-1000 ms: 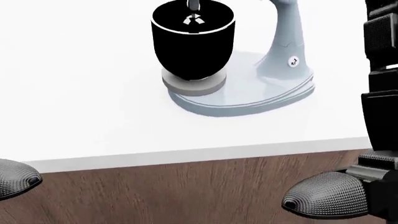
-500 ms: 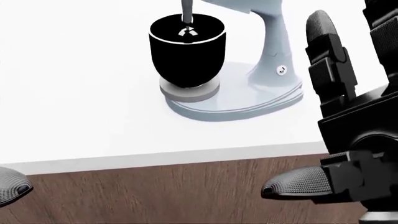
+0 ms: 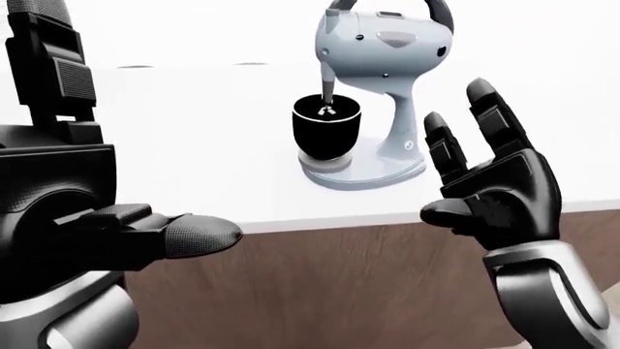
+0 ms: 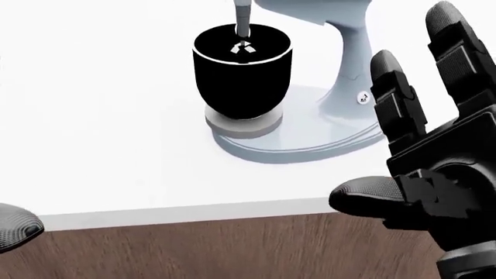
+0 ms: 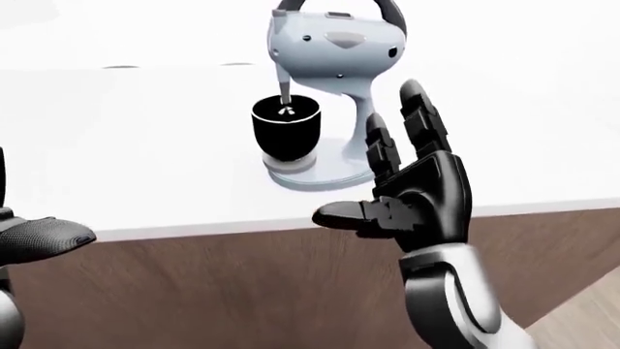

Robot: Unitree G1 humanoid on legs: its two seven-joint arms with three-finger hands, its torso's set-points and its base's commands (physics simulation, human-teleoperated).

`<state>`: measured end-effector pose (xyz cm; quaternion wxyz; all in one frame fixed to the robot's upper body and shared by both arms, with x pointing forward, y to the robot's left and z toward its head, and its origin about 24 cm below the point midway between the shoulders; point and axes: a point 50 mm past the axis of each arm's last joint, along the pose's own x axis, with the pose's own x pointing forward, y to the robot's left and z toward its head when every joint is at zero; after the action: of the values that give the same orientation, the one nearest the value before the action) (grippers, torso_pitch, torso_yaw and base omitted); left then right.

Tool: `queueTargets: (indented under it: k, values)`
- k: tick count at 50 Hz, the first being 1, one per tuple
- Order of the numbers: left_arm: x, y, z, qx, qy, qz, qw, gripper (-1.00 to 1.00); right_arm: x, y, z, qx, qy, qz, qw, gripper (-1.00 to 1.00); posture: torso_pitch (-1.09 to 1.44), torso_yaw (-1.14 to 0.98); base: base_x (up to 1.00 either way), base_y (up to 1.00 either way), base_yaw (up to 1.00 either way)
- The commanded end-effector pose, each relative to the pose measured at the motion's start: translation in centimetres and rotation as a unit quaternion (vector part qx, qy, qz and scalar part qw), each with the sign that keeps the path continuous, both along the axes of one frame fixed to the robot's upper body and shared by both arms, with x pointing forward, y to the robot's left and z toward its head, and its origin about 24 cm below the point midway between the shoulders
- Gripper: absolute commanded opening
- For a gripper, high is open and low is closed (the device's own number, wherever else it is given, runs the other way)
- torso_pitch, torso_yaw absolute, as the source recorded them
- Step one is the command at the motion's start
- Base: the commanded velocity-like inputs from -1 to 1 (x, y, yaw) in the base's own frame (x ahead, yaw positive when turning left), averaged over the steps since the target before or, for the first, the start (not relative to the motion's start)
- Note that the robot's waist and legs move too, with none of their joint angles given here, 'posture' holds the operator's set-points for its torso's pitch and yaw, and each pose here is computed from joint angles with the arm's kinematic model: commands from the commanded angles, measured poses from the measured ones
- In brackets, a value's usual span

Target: Open the stand mixer head.

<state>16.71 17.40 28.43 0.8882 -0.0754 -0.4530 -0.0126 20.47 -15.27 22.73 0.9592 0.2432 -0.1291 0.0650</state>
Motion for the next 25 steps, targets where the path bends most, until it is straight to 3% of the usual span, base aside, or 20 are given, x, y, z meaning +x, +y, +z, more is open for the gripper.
queueTargets:
  k: [1,9,25]
  values:
    - [-0.4,0.0,0.5,0.003,-0.021,0.001,0.9998,0.98,-0.4,0.0,0.9,0.013,-0.025,0.000,0.9996,1.00,-0.19,0.00,0.00,0.00,0.00]
    - [-0.4,0.0,0.4,0.002,-0.020,0.001,0.9998,0.98,0.2,-0.8,0.7,0.022,0.016,-0.046,0.9985,1.00,-0.19,0.00,0.00,0.00,0.00]
    - [-0.4,0.1,0.5,0.004,-0.021,0.003,0.9998,0.98,0.2,-0.4,-0.6,-0.008,0.023,-0.048,0.9986,1.00,-0.19,0.00,0.00,0.00,0.00]
